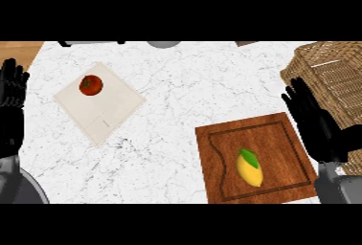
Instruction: Pick the lemon from the cutting board and place it in the basket
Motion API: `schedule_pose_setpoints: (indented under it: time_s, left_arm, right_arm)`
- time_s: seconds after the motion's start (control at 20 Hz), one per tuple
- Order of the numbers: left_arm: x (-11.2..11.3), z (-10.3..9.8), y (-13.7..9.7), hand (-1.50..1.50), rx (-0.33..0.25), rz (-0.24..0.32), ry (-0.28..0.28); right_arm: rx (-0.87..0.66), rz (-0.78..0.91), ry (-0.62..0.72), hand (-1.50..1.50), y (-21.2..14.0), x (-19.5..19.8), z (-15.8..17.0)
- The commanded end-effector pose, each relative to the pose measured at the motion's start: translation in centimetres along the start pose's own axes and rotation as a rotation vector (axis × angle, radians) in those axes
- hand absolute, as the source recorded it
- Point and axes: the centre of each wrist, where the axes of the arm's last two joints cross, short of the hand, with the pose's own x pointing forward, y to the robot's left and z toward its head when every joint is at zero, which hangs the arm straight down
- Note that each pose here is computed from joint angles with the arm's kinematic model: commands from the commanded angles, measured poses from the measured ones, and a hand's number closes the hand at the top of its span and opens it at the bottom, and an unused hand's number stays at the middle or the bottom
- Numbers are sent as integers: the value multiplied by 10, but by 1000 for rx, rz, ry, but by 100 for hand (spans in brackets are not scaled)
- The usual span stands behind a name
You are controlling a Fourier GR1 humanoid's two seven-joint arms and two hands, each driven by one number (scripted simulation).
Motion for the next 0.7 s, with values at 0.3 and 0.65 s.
schedule_pose_setpoints:
  time_s: [0.3,0.65]
  left_arm:
    - [-34,25,-37,0,-207,104,339]
    - [-46,14,-25,0,-203,126,507]
  right_arm:
    - [845,170,-569,150,74,118,-31]
    - [1145,197,-757,-150,112,55,27]
